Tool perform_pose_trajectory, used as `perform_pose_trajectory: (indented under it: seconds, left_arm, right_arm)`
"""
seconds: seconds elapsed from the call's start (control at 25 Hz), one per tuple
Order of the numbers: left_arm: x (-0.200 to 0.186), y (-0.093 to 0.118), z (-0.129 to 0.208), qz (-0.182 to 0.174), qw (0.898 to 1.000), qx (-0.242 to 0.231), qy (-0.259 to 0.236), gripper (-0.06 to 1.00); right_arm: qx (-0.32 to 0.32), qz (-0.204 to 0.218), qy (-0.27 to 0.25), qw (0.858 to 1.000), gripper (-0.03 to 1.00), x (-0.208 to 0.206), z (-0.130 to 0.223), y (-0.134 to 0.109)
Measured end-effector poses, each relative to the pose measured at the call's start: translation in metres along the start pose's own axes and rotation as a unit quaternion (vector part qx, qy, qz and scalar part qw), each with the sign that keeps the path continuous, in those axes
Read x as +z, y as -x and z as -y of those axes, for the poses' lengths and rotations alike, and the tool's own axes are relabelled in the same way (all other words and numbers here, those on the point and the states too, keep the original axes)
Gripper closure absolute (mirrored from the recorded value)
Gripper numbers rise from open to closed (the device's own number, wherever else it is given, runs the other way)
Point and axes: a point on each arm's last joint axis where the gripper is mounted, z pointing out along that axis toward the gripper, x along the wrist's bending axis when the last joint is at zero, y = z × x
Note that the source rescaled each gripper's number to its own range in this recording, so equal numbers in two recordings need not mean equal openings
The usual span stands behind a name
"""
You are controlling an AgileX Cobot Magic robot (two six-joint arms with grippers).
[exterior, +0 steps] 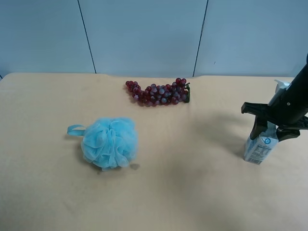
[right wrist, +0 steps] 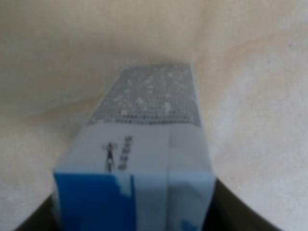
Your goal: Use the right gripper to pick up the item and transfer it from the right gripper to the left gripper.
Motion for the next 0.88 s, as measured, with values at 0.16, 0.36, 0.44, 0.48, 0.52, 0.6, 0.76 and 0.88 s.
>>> perform_pose_trajectory:
  seconds: [0.16,0.36,0.44,0.48,0.52,0.6,0.76,0.88]
  left_arm:
    - [0.0000,0.0000,0.0000,0.000,1.000,0.000,0.000,-0.06]
    - [0.0000,0.0000,0.0000,0.000,1.000,0.000,0.000,-0.06]
    - [0.0000,0.0000,0.0000,0.000,1.000,0.000,0.000,-0.06]
    - [0.0000,0.0000,0.0000,0.000,1.000,0.000,0.000,-0.06]
    - [0.0000,0.0000,0.0000,0.000,1.000,0.000,0.000,-0.06]
    - [0.0000,0.0000,0.0000,0.000,1.000,0.000,0.000,-0.06]
    - [0.0000,0.0000,0.0000,0.000,1.000,0.000,0.000,-0.06]
    - [0.0000,0.0000,0.0000,0.000,1.000,0.000,0.000,-0.06]
  right_arm:
    - [0.001,0.001,0.000,1.000,0.96,0.0000,0.0000,0.0001]
    - [0.001,0.001,0.000,1.000,0.96,0.0000,0.0000,0.0001]
    - [0.001,0.001,0.000,1.000,0.96,0.0000,0.0000,0.0001]
    - [0.001,0.001,0.000,1.000,0.96,0.0000,0.0000,0.0001]
    - [0.001,0.001,0.000,1.000,0.96,0.0000,0.0001,0.0001]
    - [0.000,0.001,-0.001,1.000,0.96,0.0000,0.0002,0.0003]
    - [-0.013,0.002,-0.010,1.000,0.96,-0.0010,0.0018,0.0003]
    - [-0.023,-0.002,-0.019,1.000,0.96,-0.0065,0.0057,-0.0001]
